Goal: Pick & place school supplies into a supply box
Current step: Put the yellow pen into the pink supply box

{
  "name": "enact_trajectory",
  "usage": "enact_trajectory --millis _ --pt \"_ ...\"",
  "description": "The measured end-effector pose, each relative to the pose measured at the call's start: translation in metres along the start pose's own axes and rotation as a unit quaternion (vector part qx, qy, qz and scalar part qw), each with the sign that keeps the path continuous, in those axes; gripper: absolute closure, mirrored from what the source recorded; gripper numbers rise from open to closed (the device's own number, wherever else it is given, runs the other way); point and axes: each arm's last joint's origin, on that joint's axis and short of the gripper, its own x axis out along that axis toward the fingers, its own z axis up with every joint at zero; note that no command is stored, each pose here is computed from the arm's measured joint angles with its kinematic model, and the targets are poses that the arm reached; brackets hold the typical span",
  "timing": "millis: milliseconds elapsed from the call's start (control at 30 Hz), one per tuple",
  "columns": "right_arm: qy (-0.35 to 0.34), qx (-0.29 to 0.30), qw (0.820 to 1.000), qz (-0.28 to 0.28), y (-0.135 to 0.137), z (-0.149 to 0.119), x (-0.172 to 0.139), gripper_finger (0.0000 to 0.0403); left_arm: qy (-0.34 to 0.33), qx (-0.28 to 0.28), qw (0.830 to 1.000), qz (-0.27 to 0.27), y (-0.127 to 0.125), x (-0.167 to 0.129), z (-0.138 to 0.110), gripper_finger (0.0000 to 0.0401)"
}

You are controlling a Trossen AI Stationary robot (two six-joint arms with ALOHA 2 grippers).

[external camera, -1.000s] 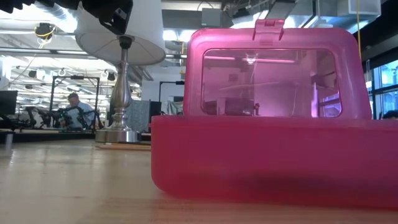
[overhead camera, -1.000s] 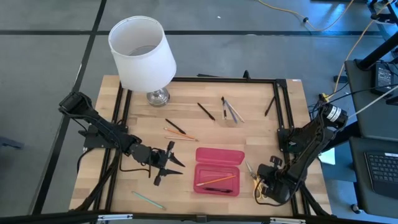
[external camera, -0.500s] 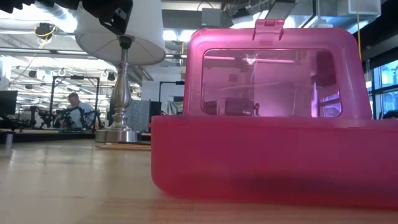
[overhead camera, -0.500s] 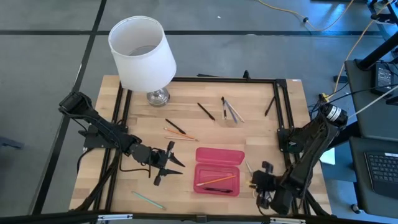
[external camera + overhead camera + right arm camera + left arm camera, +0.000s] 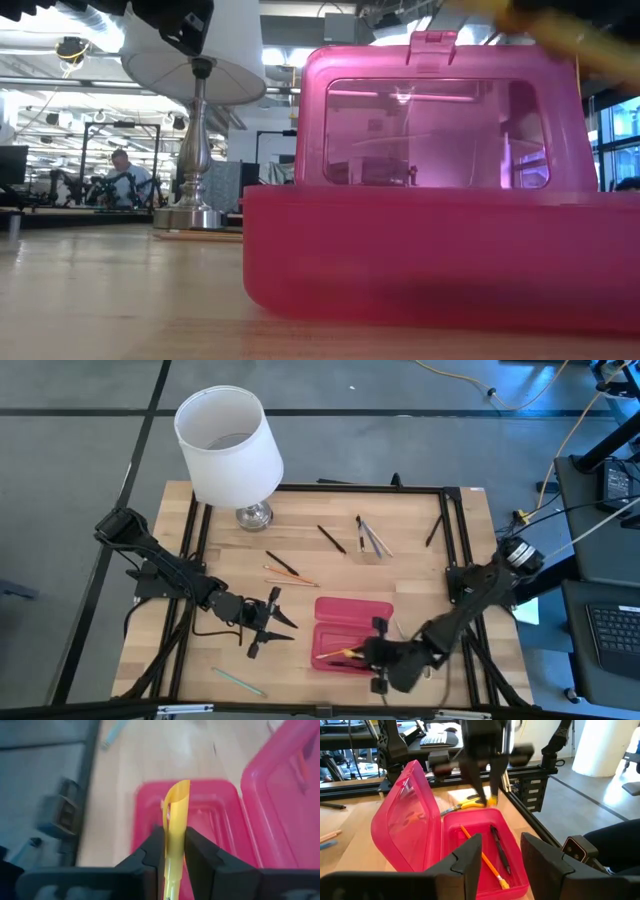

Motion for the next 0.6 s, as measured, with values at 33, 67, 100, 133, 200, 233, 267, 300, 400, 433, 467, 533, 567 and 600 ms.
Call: enact_trajectory --millis 33,67,100,133,200,233,267,300,400,433,467,533,567,600 --pt "0.009 -0.001 1.0 -0.003 -0.002 -0.002 0.007 0.0337 0.0 0.0 1.0 0.0 0.0 0.0 0.0 0.0273" --pt "0.018 -0.003 1.0 -0.007 -0.003 -0.005 0.013 0.0337 0.0 0.0 1.0 0.0 0.0 0.0 0.0 0.0273" --pt "0.027 -0.003 1.0 -0.008 -0.004 -0.007 0.018 0.0337 0.0 0.0 1.0 0.0 0.0 0.0 0.0 0.0273" --pt "0.034 -0.005 0.999 -0.01 -0.005 -0.009 0.022 0.0337 0.0 0.0 1.0 0.0 0.0 0.0 0.0 0.0272" --pt "0.047 -0.006 0.999 -0.012 -0.008 -0.013 0.03 0.0337 0.0 0.0 1.0 0.0 0.0 0.0 0.0 0.027" --pt "0.051 -0.006 0.999 -0.014 -0.008 -0.015 0.033 0.0337 0.0 0.0 1.0 0.0 0.0 0.0 0.0 0.0269" --pt "0.055 -0.007 0.998 -0.016 -0.009 -0.016 0.036 0.0337 0.0 0.0 1.0 0.0 0.0 0.0 0.0 0.0269" --pt "0.06 -0.008 0.998 -0.017 -0.01 -0.018 0.039 0.0337 0.0 0.0 1.0 0.0 0.0 0.0 0.0 0.0269" --pt "0.071 -0.008 0.997 -0.02 -0.012 -0.021 0.046 0.0337 0.0 0.0 1.0 0.0 0.0 0.0 0.0 0.0272" --pt "0.074 -0.007 0.997 -0.022 -0.013 -0.022 0.047 0.0337 0.0 0.0 1.0 0.0 0.0 0.0 0.0 0.0273" --pt "0.077 -0.002 0.997 -0.025 -0.013 -0.023 0.048 0.0337 0.0 0.0 1.0 0.0 0.0 0.0 0.0 0.0273" --pt "0.079 0.001 0.996 -0.027 -0.014 -0.024 0.049 0.0337 0.0 0.0 1.0 0.0 0.0 0.0 0.0 0.0273" --pt "0.083 0.001 0.996 -0.023 -0.014 -0.024 0.049 0.0337 0.0 0.0 1.0 0.0 0.0 0.0 0.0 0.0273" --pt "0.087 0.001 0.996 -0.017 -0.014 -0.024 0.049 0.0337 0.0 0.0 1.0 0.0 0.0 0.0 0.0 0.0272"
